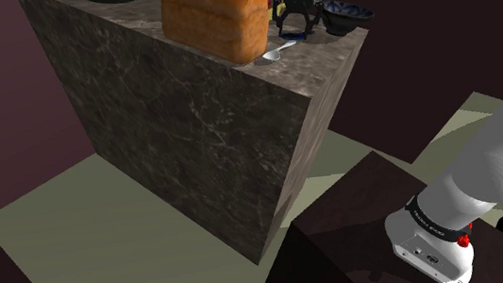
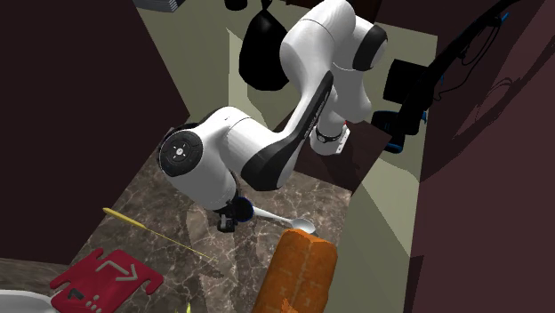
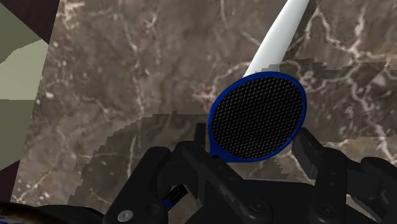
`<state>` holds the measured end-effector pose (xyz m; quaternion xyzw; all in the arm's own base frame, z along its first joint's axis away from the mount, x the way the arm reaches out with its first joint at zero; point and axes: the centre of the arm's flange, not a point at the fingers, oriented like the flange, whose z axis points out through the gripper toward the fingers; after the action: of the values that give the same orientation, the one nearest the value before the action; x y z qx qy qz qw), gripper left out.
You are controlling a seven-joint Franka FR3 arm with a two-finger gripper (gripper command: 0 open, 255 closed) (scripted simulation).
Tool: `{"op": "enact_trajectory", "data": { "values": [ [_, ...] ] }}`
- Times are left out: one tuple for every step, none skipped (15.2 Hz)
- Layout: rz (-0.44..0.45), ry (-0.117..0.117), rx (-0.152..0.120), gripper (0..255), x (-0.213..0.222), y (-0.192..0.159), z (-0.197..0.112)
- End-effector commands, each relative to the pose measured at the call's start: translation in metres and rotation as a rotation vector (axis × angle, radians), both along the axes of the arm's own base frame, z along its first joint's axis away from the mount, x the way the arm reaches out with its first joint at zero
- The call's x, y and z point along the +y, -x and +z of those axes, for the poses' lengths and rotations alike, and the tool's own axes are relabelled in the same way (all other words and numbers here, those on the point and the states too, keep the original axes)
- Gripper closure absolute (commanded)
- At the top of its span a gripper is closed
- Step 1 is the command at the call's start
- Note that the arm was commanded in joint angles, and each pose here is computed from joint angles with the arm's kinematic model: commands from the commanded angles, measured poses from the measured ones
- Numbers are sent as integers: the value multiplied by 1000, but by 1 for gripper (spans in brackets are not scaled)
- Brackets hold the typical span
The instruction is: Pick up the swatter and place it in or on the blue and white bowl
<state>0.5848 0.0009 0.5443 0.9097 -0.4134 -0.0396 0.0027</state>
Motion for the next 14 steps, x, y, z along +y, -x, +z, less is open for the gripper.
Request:
{"op": "enact_trajectory", "data": {
  "values": [
    [0, 0, 1, 255, 0, 0, -1],
    [0, 0, 1, 255, 0, 0, -1],
    [0, 0, 1, 255, 0, 0, -1],
    [0, 0, 1, 255, 0, 0, -1],
    [0, 0, 1, 255, 0, 0, -1],
    [0, 0, 1, 255, 0, 0, -1],
    [0, 0, 1, 255, 0, 0, 5],
    [0, 0, 1, 255, 0, 0, 10],
    [0, 0, 1, 255, 0, 0, 15],
    [0, 0, 1, 255, 0, 0, 20],
    [0, 0, 1, 255, 0, 0, 26],
    [0, 0, 1, 255, 0, 0, 31],
    [0, 0, 1, 255, 0, 0, 36],
    [0, 0, 1, 255, 0, 0, 42]
  ]
}}
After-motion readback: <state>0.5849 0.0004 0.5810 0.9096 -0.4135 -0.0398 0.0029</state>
